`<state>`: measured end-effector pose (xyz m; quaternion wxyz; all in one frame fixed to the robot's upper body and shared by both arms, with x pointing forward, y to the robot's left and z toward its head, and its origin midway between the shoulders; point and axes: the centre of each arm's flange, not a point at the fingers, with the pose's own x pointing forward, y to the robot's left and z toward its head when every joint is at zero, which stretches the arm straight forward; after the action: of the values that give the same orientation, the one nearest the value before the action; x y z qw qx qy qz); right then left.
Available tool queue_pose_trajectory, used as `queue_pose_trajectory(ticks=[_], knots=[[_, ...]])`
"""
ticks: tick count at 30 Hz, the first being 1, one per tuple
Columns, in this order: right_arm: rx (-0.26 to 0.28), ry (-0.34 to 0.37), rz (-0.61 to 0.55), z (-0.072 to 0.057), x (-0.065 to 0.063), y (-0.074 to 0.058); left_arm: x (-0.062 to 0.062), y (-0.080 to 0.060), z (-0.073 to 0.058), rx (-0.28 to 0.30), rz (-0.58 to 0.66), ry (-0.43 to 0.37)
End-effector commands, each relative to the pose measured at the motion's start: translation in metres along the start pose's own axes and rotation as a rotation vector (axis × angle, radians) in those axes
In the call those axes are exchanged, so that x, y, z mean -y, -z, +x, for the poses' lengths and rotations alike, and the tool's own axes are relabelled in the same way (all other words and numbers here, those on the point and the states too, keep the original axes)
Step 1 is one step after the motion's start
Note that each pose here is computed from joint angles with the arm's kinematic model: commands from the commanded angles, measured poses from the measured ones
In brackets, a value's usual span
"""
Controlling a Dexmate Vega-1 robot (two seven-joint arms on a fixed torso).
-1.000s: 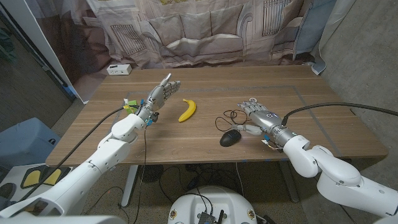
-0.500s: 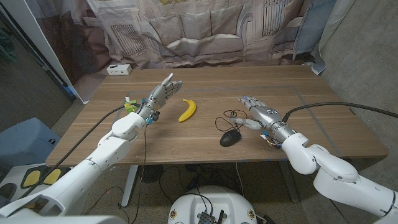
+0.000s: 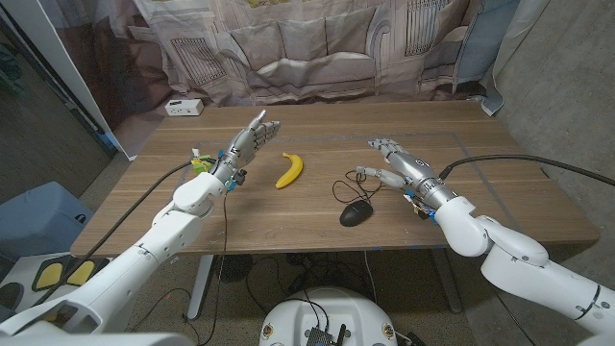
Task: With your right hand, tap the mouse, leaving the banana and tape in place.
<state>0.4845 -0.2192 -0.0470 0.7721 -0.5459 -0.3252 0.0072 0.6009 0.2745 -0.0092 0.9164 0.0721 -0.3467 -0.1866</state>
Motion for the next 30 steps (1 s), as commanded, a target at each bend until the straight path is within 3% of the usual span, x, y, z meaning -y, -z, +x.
queue_pose_trajectory(ticks=[1,11,25,30], knots=[[0.032,0.069,0.181,0.011,0.013,0.010,0.000,0.001,-0.001,0.016,-0.004,-0.021],[0.068,0.103,0.257,0.021,0.025,0.015,0.004,0.000,0.006,0.022,-0.015,-0.005],[0.104,0.124,0.418,0.036,0.033,0.035,0.010,-0.004,0.016,0.041,-0.015,0.003],[0.116,0.110,0.535,0.043,0.034,0.047,0.013,-0.004,0.019,0.043,-0.010,-0.003]])
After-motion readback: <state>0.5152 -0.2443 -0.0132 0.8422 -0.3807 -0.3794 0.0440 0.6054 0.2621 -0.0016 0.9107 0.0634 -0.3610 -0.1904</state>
